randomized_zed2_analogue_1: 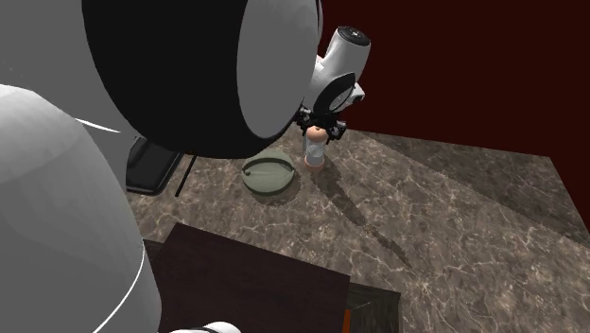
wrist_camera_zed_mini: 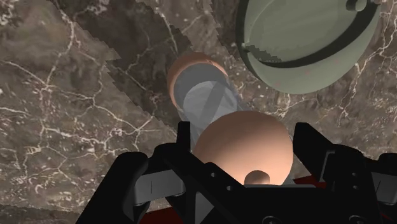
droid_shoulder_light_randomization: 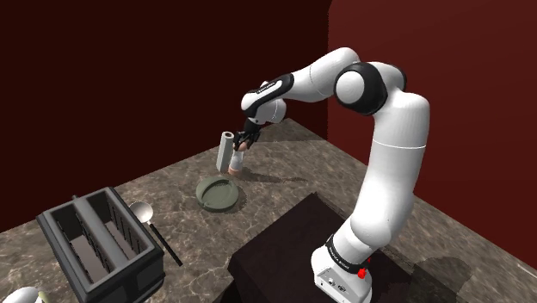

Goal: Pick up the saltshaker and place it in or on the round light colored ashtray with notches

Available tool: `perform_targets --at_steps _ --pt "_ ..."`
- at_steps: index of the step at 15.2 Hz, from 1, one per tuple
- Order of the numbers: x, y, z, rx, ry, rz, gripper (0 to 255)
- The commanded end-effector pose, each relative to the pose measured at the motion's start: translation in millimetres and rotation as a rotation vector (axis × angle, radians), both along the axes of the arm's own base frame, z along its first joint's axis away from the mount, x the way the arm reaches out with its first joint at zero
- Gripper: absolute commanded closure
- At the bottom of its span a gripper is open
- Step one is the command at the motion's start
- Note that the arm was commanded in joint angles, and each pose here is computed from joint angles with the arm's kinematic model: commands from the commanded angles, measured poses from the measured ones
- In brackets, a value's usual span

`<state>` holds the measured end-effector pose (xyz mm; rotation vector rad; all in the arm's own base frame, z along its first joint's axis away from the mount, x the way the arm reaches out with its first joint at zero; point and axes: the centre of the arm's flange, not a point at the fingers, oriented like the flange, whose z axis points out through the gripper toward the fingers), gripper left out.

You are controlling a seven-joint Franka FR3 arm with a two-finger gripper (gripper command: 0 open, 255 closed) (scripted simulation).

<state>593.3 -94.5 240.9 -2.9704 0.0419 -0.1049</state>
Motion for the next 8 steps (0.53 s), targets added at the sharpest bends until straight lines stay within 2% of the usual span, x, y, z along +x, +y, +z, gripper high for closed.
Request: perform_targets --at_steps 1,8 --pt "1.1 -0.8 10.8 0.0 0.0 0.0 255" --pt "1.1 -0.8 47.8 0.0 0.0 0.0 255"
